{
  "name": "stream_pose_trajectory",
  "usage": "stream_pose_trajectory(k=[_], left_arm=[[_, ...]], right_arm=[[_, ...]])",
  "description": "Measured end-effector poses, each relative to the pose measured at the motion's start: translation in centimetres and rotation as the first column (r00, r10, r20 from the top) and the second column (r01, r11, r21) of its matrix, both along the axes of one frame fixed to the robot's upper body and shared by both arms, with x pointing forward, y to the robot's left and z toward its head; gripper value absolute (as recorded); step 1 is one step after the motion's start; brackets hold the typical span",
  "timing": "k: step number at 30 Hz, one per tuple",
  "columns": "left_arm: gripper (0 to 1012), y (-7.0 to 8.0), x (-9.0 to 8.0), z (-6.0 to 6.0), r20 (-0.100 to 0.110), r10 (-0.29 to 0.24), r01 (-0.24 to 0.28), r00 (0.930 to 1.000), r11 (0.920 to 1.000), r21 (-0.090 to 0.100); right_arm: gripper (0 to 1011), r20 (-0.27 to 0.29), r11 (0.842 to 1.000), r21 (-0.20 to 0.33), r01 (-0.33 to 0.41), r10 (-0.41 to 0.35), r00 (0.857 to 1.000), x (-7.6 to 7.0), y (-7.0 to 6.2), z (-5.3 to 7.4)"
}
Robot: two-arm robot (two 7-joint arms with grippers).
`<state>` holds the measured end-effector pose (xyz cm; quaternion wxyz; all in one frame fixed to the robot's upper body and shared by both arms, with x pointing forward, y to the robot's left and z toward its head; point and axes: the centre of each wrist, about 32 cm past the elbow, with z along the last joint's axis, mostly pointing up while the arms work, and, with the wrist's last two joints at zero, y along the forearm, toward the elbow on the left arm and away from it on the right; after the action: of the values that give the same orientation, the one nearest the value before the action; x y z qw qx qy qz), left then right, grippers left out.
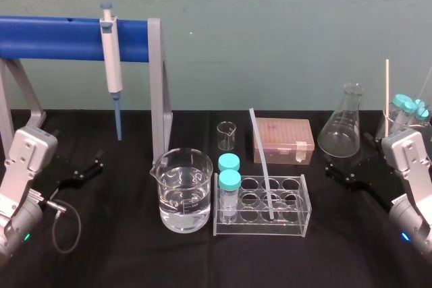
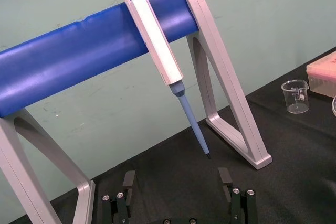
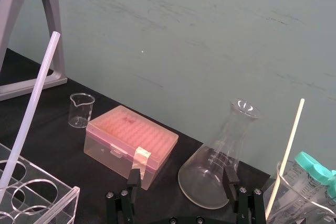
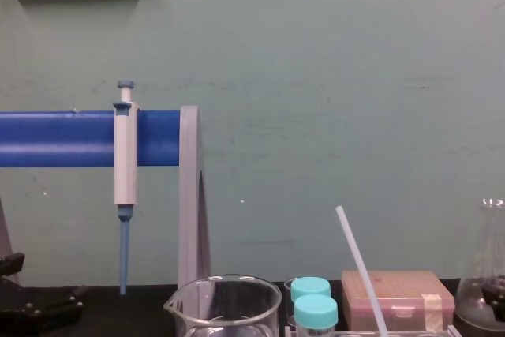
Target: Pick up the stirring rod with one hand, then place it down.
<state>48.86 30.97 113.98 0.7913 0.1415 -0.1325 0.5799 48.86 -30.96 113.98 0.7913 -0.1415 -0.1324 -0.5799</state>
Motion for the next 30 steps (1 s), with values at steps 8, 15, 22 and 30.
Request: stream_pose_trajectory(k=[8,15,22,30], left_arm=[[1000,0.00,0.00,0.00,0.000,0.000,0.000,1.0000,1.0000,0.000],[1000,0.00,0.00,0.00,0.000,0.000,0.000,1.0000,1.0000,0.000],[1000,0.00,0.00,0.00,0.000,0.000,0.000,1.0000,1.0000,0.000],[1000,0.00,0.00,0.00,0.000,0.000,0.000,1.0000,1.0000,0.000]], right_arm=[[1000,0.000,1.000,0.000,0.000,0.000,1.000,0.00,0.00,0.00],[1000,0.000,1.000,0.000,0.000,0.000,1.000,0.00,0.00,0.00],[1000,0.000,1.000,0.000,0.000,0.000,1.000,0.00,0.00,0.00],[1000,0.000,1.000,0.000,0.000,0.000,1.000,0.00,0.00,0.00]])
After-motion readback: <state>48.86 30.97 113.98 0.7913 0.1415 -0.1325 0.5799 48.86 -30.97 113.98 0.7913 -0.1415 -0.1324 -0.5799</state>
